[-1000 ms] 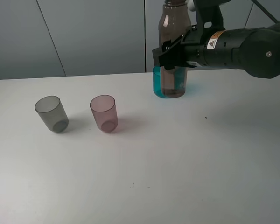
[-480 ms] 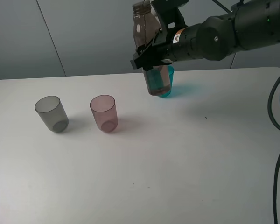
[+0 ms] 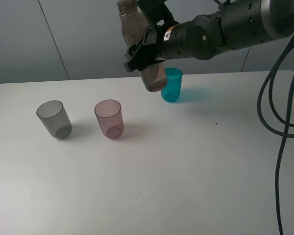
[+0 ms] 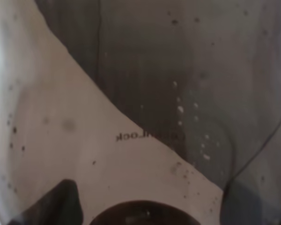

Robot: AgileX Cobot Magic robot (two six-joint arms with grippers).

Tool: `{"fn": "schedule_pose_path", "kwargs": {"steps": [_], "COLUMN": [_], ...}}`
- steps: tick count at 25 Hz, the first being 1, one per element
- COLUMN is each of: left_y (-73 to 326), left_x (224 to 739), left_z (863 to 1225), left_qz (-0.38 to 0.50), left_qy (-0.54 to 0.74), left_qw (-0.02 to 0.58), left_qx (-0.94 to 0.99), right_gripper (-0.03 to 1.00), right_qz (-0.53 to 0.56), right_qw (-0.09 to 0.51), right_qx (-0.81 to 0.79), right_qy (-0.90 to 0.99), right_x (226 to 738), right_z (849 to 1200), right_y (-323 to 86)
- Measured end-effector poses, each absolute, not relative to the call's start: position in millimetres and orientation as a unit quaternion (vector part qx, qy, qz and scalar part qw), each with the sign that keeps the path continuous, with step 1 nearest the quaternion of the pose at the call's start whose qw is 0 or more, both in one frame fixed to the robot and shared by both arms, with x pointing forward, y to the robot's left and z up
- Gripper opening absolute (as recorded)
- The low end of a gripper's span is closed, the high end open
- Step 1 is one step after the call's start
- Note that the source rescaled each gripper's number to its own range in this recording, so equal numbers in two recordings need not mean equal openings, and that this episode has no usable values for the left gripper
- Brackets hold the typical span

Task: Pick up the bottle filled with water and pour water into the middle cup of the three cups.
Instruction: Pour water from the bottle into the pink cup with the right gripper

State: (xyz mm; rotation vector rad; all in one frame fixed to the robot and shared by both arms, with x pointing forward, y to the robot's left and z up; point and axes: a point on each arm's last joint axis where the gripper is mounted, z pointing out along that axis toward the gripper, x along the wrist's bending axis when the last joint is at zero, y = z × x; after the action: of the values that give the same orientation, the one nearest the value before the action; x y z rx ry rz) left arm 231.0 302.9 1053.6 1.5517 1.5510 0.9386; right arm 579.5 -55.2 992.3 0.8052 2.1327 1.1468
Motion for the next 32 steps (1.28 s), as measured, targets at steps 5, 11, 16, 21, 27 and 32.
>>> {"fn": "schedule_pose_path", "kwargs": {"steps": [5, 11, 16, 21, 27, 32], "left_y": [302.9, 302.9, 302.9, 302.9, 302.9, 302.9], "left_x": [231.0, 231.0, 231.0, 231.0, 231.0, 231.0], "left_z": [1053.6, 1053.6, 1053.6, 1053.6, 1053.6, 1053.6], "left_qz": [0.366, 0.366, 0.366, 0.366, 0.366, 0.366], "left_qy": [0.604, 0.604, 0.604, 0.604, 0.604, 0.604], "left_qw": [0.369, 0.369, 0.369, 0.369, 0.369, 0.369], "left_qx": [0.604, 0.604, 0.604, 0.604, 0.604, 0.604], "right_gripper": [0.0, 0.0, 0.0, 0.0, 0.0, 0.0], "right_qz": [0.419, 0.406, 0.388, 0.384, 0.389, 0.393], "right_qw": [0.3, 0.314, 0.332, 0.334, 0.325, 0.32], "right_qx": [0.28, 0.249, 0.206, 0.207, 0.205, 0.188], "right_qy": [0.81, 0.821, 0.835, 0.835, 0.837, 0.841], "right_x": [578.9, 578.1, 577.9, 578.2, 571.6, 562.9], "right_z": [991.9, 991.5, 991.0, 990.9, 989.7, 989.7], "right_y": [-54.8, -53.9, -54.1, -54.7, -46.9, -35.9]}}
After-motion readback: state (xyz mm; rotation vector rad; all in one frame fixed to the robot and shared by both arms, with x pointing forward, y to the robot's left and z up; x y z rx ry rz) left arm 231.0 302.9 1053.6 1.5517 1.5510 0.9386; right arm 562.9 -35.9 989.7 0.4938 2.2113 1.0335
